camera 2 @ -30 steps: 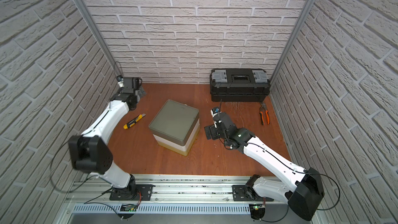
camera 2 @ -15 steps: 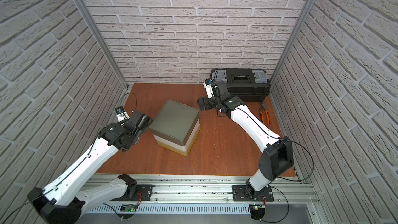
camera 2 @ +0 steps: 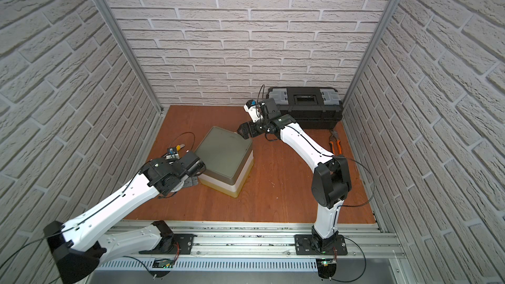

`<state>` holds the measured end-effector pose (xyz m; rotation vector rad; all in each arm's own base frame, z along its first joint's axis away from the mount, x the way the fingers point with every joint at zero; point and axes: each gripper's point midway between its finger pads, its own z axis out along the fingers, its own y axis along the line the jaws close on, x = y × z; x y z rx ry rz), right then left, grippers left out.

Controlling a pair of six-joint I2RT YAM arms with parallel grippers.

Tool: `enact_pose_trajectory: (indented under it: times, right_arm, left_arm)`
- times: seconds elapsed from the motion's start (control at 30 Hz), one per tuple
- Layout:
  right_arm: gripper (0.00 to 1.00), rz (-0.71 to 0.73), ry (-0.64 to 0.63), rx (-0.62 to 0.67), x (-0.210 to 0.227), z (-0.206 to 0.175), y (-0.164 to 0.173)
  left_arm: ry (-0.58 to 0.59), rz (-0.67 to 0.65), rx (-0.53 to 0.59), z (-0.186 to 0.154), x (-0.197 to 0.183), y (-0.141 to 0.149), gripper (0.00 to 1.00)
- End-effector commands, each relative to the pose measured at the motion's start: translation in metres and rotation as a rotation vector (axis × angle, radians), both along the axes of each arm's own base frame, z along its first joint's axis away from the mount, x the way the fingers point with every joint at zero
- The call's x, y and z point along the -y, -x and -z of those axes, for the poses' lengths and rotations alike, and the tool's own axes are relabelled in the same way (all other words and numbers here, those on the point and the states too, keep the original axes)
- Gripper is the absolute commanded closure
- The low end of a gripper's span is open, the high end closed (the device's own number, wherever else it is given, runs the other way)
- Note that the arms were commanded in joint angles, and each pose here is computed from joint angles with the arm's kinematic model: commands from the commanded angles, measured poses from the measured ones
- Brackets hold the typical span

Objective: Take the mice out of the drawer
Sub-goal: Adjust the storage box at the center of the board.

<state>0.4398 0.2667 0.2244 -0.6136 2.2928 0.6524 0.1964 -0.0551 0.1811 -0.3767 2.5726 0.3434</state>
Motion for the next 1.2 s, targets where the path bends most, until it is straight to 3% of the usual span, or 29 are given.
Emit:
enact_pose_trajectory:
  times: [0.0,0.37,0.57,0.83,1.0,1.17]
  right_arm:
    - [0.04,-0.045,-0.028,-0.015,-0.003,-0.003,0.011]
    - [0.06,-0.074,-0.092,-0.117,0.005,0.024,0.08]
    - [0.06,-0.2,-0.146,-0.143,-0.022,0.031,0.141]
    - [0.06,-0.374,-0.21,-0.135,-0.066,0.017,0.197]
    - [0.07,-0.47,-0.217,-0.166,-0.081,0.014,0.237]
    - [0.06,-0.482,-0.227,-0.155,-0.083,0.009,0.248]
  left_arm:
    - [0.022,0.034,0.022,0.008,0.012,-0.016,0.02]
    - [0.027,0.062,0.086,0.018,0.013,-0.09,0.02]
    - [0.021,0.093,0.123,0.022,0.01,-0.141,0.02]
    - [0.109,0.09,0.174,0.03,0.005,-0.203,0.02]
    - [0.178,0.181,0.194,0.03,0.028,-0.258,0.02]
    - [0.291,0.283,0.221,0.026,0.066,-0.316,0.02]
